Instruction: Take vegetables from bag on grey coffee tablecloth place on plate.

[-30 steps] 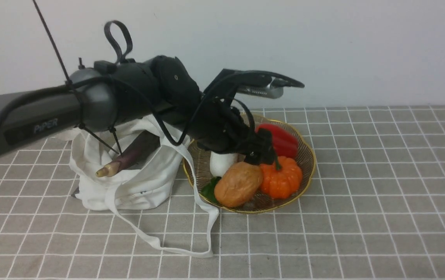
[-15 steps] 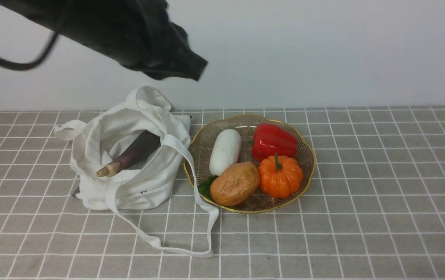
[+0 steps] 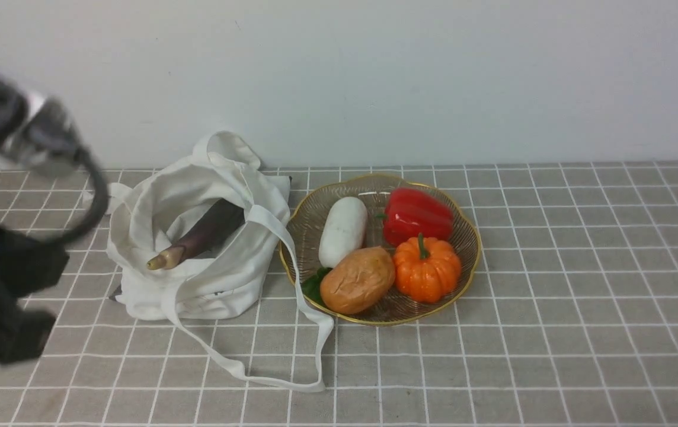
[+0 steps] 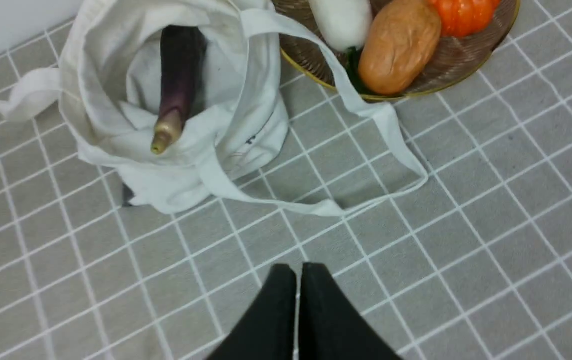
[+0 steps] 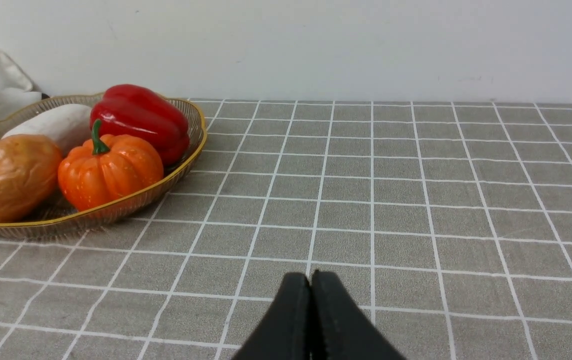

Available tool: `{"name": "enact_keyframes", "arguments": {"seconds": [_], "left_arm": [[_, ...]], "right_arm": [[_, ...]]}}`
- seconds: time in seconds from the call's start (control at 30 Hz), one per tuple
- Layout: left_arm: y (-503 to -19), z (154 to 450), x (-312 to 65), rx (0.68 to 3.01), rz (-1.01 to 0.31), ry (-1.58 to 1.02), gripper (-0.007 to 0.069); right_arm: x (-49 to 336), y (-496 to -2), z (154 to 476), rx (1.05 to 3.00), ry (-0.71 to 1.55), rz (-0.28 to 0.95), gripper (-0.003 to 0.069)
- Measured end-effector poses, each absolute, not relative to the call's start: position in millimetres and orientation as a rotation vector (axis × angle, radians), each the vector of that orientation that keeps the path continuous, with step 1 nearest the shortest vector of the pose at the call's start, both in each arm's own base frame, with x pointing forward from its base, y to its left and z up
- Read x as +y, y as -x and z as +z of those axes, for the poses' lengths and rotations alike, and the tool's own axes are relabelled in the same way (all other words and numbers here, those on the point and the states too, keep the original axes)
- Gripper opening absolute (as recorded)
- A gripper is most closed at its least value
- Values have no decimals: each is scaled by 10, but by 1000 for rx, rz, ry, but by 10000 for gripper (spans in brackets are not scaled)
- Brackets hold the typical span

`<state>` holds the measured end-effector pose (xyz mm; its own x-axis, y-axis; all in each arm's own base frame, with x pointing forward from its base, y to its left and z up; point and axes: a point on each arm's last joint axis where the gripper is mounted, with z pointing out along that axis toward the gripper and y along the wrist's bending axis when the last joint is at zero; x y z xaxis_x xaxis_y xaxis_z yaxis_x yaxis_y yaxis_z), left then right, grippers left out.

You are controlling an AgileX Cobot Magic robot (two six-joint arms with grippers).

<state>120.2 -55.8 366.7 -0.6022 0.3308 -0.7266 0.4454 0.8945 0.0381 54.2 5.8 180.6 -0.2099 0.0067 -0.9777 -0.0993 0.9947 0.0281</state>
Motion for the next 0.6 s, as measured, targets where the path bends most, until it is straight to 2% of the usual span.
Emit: {"name": "enact_keyframes", "arguments": {"seconds": [0.07, 0.1, 0.17, 0.27, 0.4, 0.6], "left_arm": [[-1102, 3529, -523, 2214, -227, -515, -5], [-1036, 3323, -517, 2156, -293, -466, -5], [-972, 3111, -502, 2069, -360, -403, -5], [-913, 2892, -486, 1963, -437, -327, -5], [-876, 2654, -464, 1931, -460, -291, -5], [-836, 2374, -450, 2030, -443, -306, -5]], "right_arm": [[58, -542, 1806, 1780, 68, 97, -15], [58, -542, 1806, 1780, 68, 97, -15], [58, -542, 1806, 1780, 68, 97, -15], [58, -542, 1806, 1780, 68, 97, -15], [58, -542, 1806, 1780, 68, 97, -15], [58, -542, 1806, 1780, 68, 97, -15]]}}
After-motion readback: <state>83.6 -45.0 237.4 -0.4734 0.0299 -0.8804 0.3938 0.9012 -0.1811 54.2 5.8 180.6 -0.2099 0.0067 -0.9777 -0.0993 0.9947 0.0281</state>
